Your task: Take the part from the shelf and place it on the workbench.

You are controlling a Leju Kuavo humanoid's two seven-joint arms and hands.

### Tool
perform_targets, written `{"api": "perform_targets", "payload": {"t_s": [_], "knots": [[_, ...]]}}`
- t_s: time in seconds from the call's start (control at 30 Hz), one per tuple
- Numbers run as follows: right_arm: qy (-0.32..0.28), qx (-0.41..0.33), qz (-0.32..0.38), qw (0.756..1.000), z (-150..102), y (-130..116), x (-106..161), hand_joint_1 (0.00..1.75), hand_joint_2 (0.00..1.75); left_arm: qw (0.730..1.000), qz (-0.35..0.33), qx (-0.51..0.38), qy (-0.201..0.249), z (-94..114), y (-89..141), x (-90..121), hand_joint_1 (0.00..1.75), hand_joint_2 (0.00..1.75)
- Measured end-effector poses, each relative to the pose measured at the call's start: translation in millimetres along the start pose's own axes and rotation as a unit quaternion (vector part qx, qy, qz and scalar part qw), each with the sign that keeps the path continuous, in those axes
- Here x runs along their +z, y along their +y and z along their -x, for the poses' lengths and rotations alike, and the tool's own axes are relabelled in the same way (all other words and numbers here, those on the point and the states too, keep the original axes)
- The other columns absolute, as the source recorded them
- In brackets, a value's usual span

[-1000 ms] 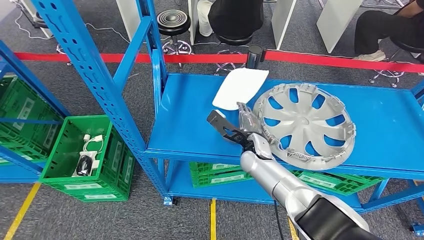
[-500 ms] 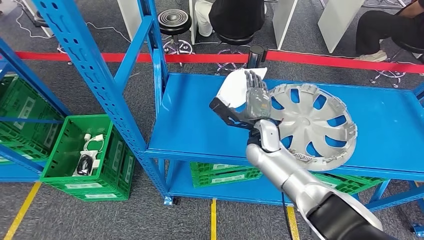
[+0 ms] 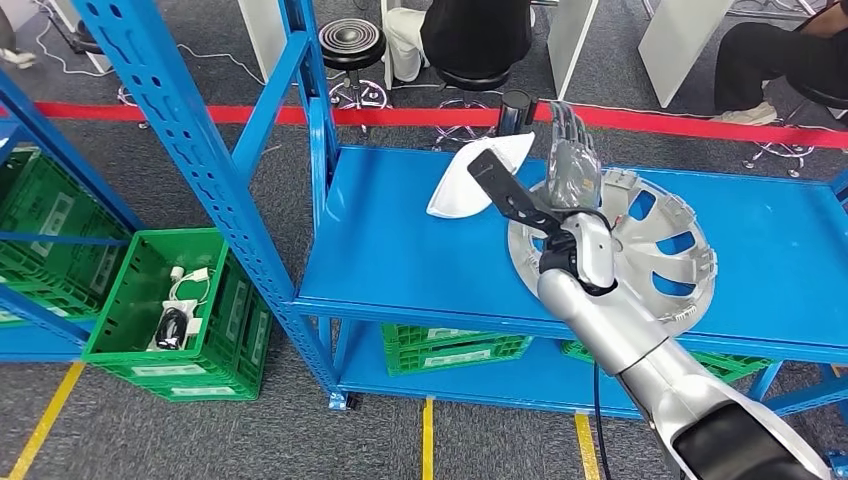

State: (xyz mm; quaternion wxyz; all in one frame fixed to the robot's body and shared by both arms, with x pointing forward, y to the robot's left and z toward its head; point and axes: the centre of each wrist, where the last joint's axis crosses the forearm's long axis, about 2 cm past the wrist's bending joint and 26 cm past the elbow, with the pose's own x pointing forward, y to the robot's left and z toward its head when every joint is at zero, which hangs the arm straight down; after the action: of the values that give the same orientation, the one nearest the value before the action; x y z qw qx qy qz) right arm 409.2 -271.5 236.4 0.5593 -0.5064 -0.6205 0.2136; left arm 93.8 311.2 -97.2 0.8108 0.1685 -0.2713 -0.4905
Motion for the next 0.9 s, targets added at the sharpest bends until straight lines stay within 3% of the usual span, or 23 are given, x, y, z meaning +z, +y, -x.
{"api": "perform_targets", "payload": {"t_s": [0.17,0.33,0.53,0.9], "knots": [[0.023,-0.026,-0.031,0.999,9,9,6,0.0,1.75,1.0,0.001,-0.002,0.007,1,0,0,0.0,0.0],[0.048,-0.069,-0.065,0.994,27,34,28,0.0,1.75,1.0,-0.002,-0.006,0.008,-2,3,-2,0.0,0.0],[0.064,-0.064,-0.101,0.991,35,58,47,0.0,1.75,1.0,-0.004,-0.011,0.002,-10,6,-5,0.0,0.0],[0.076,-0.05,-0.119,0.989,37,71,54,0.0,1.75,1.0,-0.003,-0.015,-0.002,-13,5,-5,0.0,0.0]]}}
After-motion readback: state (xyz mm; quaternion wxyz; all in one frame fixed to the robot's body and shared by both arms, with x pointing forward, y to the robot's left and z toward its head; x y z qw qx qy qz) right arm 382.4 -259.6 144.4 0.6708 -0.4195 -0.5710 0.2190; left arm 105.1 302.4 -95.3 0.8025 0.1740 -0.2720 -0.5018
